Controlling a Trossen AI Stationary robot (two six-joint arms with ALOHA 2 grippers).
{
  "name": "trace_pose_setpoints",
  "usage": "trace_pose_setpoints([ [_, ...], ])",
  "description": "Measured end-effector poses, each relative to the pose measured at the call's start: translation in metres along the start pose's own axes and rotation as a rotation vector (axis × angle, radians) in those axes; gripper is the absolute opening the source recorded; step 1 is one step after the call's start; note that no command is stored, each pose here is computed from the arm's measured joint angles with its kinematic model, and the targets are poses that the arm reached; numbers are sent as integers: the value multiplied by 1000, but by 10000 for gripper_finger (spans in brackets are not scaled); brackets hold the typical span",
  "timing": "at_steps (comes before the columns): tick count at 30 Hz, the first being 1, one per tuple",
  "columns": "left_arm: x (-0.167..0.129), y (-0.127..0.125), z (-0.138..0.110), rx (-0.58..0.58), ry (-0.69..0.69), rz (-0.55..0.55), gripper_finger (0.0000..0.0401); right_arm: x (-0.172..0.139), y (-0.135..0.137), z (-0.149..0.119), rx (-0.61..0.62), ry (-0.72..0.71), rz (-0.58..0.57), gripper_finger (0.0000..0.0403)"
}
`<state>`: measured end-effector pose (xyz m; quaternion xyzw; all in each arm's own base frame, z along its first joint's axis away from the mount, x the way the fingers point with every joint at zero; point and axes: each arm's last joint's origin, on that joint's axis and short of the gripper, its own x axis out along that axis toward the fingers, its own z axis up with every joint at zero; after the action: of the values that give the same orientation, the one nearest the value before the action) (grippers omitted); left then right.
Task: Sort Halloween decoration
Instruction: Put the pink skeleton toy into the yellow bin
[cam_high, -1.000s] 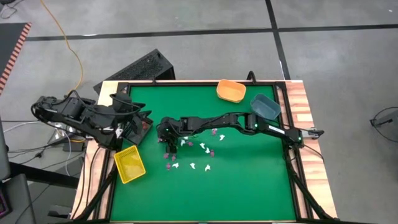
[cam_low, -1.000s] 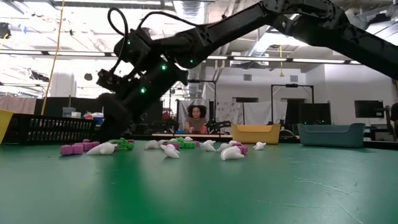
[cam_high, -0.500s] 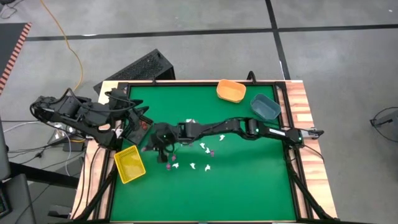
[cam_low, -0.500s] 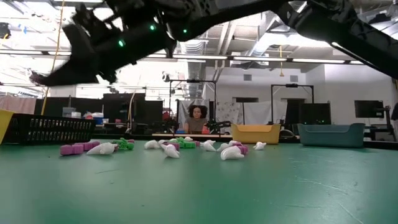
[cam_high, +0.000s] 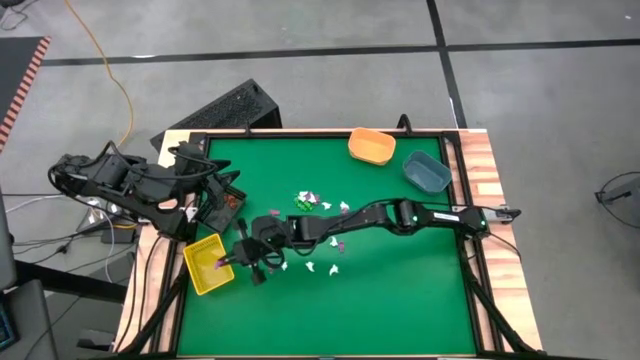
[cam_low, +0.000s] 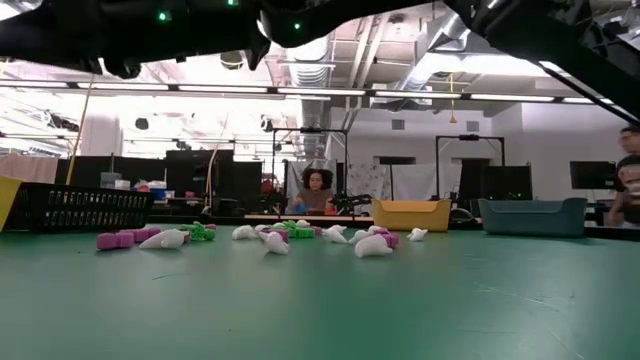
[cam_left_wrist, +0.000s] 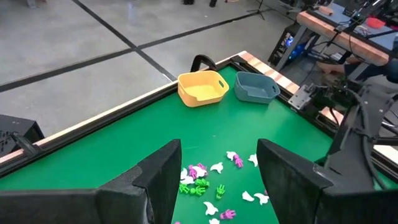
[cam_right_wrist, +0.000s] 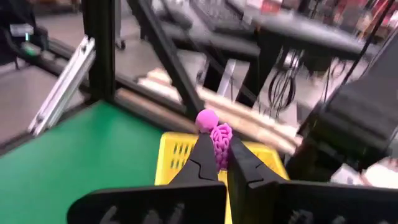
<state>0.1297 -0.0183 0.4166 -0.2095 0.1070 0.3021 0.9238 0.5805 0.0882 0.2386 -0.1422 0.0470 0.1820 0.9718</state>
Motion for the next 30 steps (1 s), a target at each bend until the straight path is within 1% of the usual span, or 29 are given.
trace_pose_setpoints([
  [2, 0, 0, 0, -1, 0, 0, 199, 1, 0, 0, 19, -27, 2, 6],
  [5, 0, 0, 0, -2, 0, 0, 199, 7, 3, -8, 18, -69, 9, 5],
  [8, 1, -1, 0, -1, 2, 1, 199, 13, 6, -15, 26, -75, 22, 5],
  [12, 2, -2, -1, 2, 6, 0, 199, 14, 8, -16, 55, -89, 26, 5],
  [18, 2, -2, -1, 5, 7, 2, 199, 14, 8, -15, 55, -102, 36, 8],
  [21, 2, -2, -1, 4, 7, 2, 199, 14, 8, -15, 55, -104, 39, 25],
  [25, 2, -2, -1, 4, 7, 2, 199, 14, 9, -15, 55, -103, 43, 61],
  [28, 2, -2, -1, 4, 7, 3, 199, 19, 12, -25, 70, -111, 43, 87],
  [30, 2, -2, -1, 4, 7, 3, 199, 20, 14, -33, 113, -74, 54, 101],
])
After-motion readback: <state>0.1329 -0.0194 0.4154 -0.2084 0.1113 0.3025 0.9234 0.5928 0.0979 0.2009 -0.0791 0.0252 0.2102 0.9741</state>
